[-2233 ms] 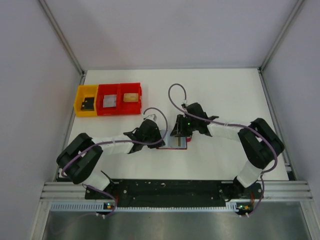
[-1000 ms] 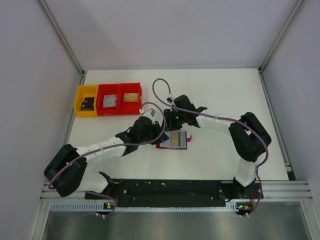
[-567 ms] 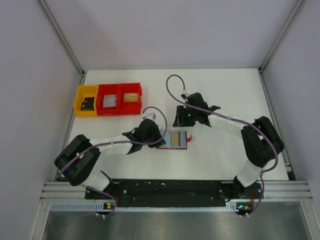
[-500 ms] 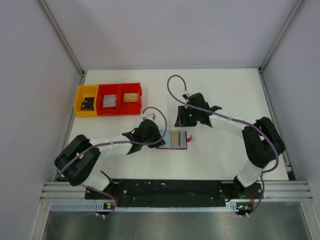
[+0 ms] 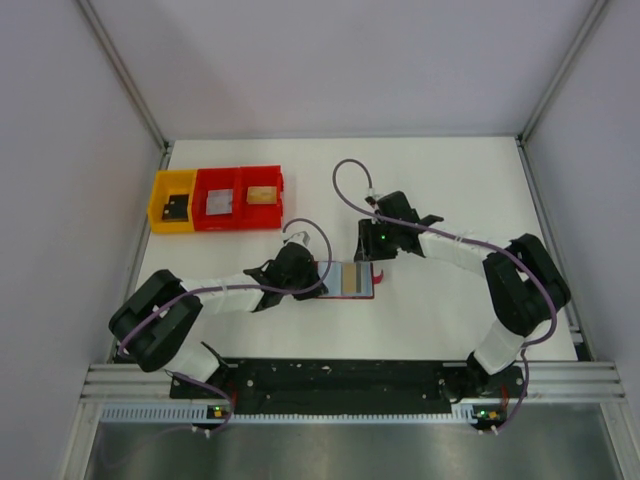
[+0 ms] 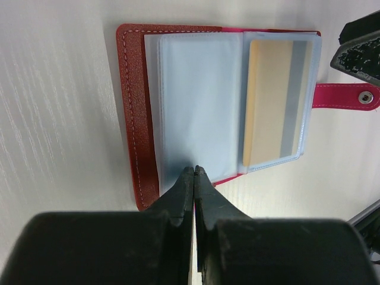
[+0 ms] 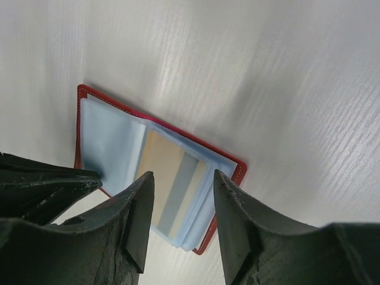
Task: Take the credit cards out of the card holder
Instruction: Remove the credit card from the card holder.
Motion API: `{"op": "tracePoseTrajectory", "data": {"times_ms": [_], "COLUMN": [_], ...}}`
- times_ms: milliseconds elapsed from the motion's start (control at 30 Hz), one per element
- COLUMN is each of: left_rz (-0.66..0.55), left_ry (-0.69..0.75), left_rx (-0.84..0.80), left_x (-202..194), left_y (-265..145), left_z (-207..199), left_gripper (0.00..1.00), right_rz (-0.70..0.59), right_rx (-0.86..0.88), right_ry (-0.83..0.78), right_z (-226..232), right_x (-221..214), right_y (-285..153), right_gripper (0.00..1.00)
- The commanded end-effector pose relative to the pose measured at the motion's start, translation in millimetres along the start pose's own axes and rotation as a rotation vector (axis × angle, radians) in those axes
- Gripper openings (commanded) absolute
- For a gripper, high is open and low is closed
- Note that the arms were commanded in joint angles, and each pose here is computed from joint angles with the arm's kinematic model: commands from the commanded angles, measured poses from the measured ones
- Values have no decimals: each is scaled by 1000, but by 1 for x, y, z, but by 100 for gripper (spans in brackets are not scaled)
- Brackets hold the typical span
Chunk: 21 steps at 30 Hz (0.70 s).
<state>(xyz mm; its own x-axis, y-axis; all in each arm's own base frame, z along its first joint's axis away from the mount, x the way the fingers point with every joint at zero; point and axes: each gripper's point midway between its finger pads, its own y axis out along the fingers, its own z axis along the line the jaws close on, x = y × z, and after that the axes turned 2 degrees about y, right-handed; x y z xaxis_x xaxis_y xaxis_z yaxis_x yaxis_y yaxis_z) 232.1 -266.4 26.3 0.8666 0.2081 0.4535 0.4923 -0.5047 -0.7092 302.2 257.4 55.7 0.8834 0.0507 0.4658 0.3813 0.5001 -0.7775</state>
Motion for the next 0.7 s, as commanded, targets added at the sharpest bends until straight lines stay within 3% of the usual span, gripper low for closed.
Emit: {"op": "tracePoseTrajectory", "data": {"times_ms": [0,667], "left_rz": [-26,-24], "left_ry": [-6,-11], "left_rx": [-23,-33], "left_x": [6,6], "left_y": [0,-1], "left_z": [-4,-7], "left_gripper": [0,0], "right_rz": [-7,44], "right_rx": [44,58], "right_ry": [-20,12], "right_z": [8,7], "right_x": [4,-8], "right_y": [0,13], "right_gripper": [44,43]}}
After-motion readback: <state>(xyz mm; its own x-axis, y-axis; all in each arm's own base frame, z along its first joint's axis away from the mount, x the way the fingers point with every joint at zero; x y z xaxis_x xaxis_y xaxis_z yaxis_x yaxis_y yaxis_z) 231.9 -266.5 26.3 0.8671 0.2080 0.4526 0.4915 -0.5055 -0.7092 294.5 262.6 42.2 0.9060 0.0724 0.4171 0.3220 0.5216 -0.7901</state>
